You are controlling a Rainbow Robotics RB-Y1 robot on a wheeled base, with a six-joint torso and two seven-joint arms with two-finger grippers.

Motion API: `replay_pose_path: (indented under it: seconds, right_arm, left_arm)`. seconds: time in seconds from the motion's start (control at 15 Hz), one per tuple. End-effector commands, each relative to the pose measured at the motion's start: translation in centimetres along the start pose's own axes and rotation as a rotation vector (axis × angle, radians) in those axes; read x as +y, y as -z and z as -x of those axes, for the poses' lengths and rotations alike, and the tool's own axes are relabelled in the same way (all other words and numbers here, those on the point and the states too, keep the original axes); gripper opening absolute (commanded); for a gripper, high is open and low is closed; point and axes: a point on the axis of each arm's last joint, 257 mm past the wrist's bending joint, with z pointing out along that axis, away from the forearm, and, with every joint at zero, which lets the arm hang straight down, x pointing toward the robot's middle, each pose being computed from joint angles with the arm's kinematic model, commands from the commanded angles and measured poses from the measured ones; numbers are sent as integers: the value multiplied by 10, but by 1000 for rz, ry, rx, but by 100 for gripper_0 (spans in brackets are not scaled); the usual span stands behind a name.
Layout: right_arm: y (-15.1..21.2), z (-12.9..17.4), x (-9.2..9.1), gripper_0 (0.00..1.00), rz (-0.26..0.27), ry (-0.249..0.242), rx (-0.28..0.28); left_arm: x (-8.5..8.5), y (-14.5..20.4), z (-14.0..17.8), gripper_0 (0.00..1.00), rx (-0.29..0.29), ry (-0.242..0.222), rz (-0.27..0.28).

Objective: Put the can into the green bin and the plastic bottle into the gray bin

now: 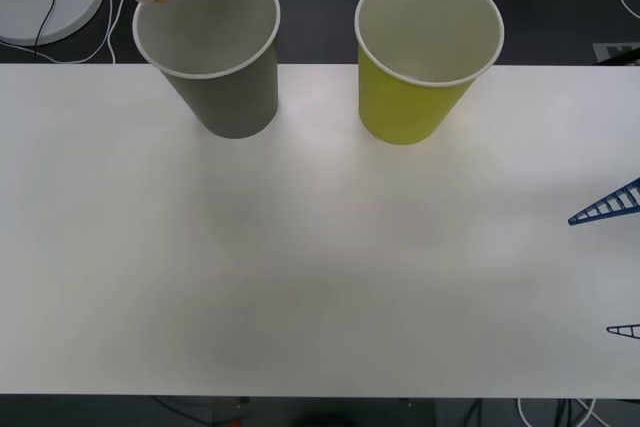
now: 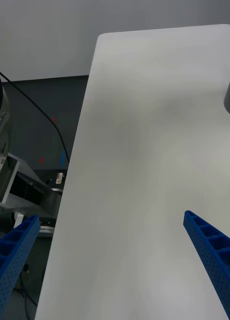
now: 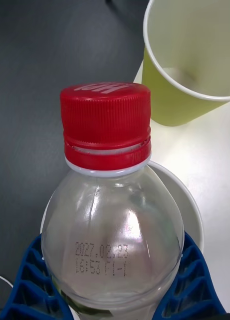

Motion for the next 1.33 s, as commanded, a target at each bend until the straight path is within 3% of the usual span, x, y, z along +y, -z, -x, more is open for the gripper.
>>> replay_pose_path:
  seconds: [0.07, 0.93, 1.33]
  right_arm:
    - [0, 0, 0, 100, 0, 0, 0]
    - [0, 0, 0, 100, 0, 0, 0]
    - [0, 0, 0, 100, 0, 0, 0]
  left_arm:
    - [-2, -1, 2, 100, -5, -4, -5]
    - [-4, -1, 3, 100, -12, 7, -12]
    - [-16, -3, -15, 100, -76, 20, -64]
